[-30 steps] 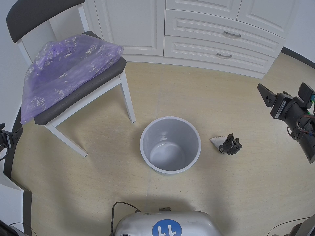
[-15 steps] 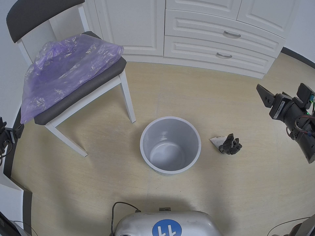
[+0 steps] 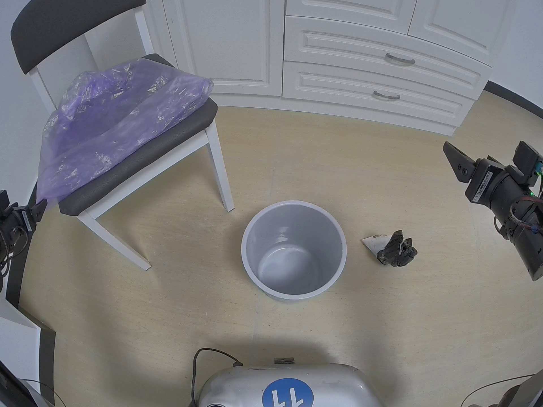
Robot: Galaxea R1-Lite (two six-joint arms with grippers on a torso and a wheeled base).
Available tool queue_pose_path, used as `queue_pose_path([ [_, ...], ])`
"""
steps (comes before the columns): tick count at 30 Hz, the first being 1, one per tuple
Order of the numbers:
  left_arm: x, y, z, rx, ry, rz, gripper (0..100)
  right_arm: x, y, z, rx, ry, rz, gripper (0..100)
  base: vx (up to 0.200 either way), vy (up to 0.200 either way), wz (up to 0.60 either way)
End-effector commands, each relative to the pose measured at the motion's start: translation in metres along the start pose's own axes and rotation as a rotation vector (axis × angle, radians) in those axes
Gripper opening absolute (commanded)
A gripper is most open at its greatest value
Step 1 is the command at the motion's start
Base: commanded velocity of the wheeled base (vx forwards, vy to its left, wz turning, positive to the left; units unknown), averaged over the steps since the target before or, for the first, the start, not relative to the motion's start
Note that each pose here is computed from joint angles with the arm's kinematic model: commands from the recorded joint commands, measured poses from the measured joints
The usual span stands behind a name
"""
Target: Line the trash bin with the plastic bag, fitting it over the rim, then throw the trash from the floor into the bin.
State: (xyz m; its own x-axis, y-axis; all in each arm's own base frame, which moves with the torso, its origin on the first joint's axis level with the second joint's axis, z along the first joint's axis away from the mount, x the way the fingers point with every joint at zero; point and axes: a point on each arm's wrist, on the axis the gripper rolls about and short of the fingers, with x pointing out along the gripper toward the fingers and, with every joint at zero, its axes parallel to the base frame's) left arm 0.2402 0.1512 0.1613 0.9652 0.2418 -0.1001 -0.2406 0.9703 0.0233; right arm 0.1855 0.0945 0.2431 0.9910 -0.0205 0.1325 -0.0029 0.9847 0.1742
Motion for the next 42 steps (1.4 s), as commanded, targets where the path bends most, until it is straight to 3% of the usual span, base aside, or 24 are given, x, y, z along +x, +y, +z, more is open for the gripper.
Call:
queue_pose_path([
  [1, 0.006, -0.006, 0.006, -0.027, -0.022, -0.015, 100, -0.001, 0.0, 0.001, 0.003, -0.006, 0.001, 100, 0.0, 0.0, 0.0],
  [9, 0.001, -0.013, 0.029, -0.107, -0.155, -0.031, 100, -0.001, 0.0, 0.002, 0.002, -0.008, -0.001, 100, 0.0, 0.0, 0.0],
  [13, 0.001, -0.011, 0.037, -0.123, -0.191, 0.008, 100, -0.001, 0.0, 0.001, 0.001, -0.006, -0.001, 100, 0.0, 0.0, 0.0],
  [26, 0.021, -0.012, 0.007, -0.142, -0.085, -0.013, 100, -0.002, 0.001, 0.0, 0.003, -0.001, 0.008, 100, 0.0, 0.0, 0.0],
  [42, 0.033, -0.006, -0.008, -0.121, -0.039, -0.033, 100, -0.002, 0.001, -0.001, 0.002, 0.002, 0.009, 100, 0.0, 0.0, 0.0],
])
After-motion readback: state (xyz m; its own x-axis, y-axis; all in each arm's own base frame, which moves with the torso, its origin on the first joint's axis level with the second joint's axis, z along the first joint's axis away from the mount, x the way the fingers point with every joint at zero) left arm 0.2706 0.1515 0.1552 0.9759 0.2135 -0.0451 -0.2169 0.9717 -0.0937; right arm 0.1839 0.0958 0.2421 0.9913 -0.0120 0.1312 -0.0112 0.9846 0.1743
